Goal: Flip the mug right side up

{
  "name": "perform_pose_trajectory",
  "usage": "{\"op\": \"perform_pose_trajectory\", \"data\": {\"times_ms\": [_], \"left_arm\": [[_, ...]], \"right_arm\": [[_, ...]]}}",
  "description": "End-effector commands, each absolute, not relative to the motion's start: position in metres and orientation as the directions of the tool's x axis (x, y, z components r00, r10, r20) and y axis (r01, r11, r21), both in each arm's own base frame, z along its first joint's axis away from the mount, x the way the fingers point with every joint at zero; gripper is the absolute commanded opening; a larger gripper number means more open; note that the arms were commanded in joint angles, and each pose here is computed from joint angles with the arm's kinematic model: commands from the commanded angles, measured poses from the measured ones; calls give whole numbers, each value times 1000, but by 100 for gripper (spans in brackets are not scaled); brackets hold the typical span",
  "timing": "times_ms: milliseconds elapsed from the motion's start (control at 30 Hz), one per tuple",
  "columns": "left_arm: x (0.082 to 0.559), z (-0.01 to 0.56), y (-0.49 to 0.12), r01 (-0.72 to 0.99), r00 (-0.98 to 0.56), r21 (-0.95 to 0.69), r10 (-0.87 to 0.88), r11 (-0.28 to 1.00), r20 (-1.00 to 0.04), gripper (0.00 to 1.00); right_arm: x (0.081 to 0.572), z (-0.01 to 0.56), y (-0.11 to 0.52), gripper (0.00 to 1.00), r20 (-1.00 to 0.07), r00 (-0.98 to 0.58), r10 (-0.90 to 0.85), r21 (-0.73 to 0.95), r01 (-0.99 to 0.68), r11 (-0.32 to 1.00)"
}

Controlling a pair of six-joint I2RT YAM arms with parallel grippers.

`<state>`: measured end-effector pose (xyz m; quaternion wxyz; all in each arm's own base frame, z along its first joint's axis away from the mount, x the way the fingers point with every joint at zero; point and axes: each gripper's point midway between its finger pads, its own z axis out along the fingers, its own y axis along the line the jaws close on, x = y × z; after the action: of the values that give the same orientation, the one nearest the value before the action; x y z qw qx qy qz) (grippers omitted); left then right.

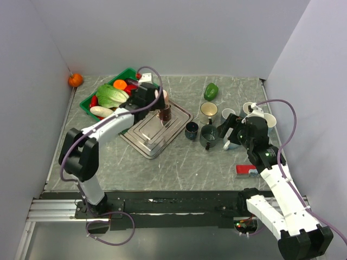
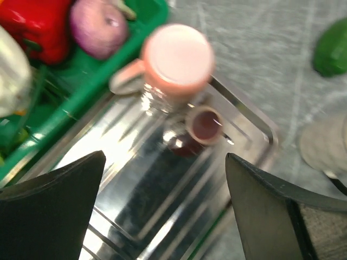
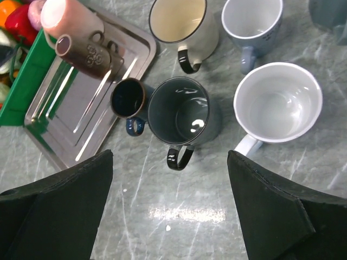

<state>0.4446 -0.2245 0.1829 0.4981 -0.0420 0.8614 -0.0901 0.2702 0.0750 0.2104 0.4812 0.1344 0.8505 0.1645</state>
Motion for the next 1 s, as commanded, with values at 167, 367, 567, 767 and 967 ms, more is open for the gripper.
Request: {"op": "perform_pose_trajectory", "data": {"times_ms": [167, 367, 567, 767, 967], "left_arm": [[526, 192, -175, -102, -416, -189, -214, 977, -883, 68], [561, 178, -177, -98, -433, -137, -166, 986, -886, 59], [579, 153, -166, -115, -452, -82, -126, 990, -883, 57], [584, 129, -171, -27, -498, -39, -47, 999, -866, 56], [575, 106, -185, 88, -541, -36, 17, 995, -841, 57]], "right_arm": [[275, 229, 85, 87, -794, -473, 381, 435, -5, 900], [274, 233, 82, 87, -802, -467, 373, 420, 1, 907], [272, 234, 81, 87, -805, -461, 372, 420, -1, 908], [268, 233, 78, 87, -807, -460, 370, 413, 9, 911], [267, 232, 78, 86, -803, -464, 374, 417, 9, 909]]}}
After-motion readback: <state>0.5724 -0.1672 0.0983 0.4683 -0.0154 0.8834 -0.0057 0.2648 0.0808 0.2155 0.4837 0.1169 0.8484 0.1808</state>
